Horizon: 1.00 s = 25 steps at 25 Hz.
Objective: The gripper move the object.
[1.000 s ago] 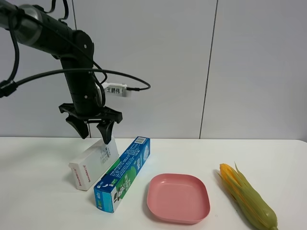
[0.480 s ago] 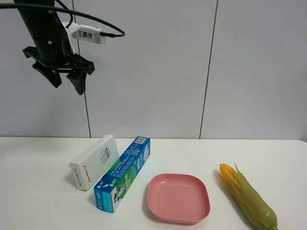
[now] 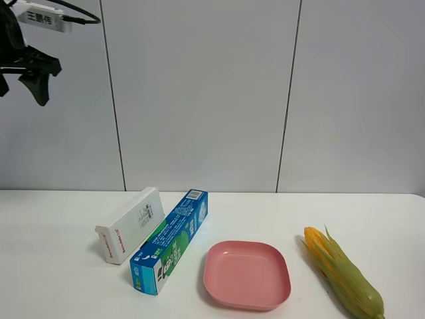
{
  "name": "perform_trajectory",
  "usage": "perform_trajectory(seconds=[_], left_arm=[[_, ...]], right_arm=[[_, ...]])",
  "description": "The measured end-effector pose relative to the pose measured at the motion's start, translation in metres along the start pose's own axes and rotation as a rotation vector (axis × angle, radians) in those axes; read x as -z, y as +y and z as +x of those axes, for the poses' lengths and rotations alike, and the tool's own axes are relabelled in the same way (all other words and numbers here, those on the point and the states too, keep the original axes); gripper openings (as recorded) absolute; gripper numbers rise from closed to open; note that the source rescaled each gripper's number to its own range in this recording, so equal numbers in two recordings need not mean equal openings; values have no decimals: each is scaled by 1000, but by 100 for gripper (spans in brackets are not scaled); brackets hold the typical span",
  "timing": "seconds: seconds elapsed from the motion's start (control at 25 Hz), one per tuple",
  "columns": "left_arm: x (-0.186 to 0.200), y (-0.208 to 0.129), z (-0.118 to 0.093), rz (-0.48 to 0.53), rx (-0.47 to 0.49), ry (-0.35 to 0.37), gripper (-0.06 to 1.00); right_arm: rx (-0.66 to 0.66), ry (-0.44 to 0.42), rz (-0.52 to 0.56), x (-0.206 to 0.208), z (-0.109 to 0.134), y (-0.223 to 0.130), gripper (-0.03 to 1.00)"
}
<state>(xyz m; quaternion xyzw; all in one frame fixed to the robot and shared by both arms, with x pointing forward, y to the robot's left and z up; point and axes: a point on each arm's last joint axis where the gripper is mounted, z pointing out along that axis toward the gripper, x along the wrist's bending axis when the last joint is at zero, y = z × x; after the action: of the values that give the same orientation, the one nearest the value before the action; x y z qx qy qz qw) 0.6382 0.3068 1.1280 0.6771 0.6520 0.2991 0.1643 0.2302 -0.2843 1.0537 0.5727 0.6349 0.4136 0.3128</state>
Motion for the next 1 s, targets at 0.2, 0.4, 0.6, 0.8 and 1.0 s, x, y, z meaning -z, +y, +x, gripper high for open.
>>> perform_trajectory(seconds=[0.2,0.4,0.6,0.8,1.0], left_arm=[[9,-23,46,27,87,72,51],[33,-66,58,-9,116,96,51],[76,-118,52,-53,124,101,51],[124,-179,39,-190,158,82,51],[166,-238,27,-334,194,80,51]], right_arm=[[0,0,0,0,0,0,100],[0,0,0,0,0,0,100],[0,0,0,0,0,0,100],[0,0,0,0,0,0,100],[0,0,0,0,0,0,100]])
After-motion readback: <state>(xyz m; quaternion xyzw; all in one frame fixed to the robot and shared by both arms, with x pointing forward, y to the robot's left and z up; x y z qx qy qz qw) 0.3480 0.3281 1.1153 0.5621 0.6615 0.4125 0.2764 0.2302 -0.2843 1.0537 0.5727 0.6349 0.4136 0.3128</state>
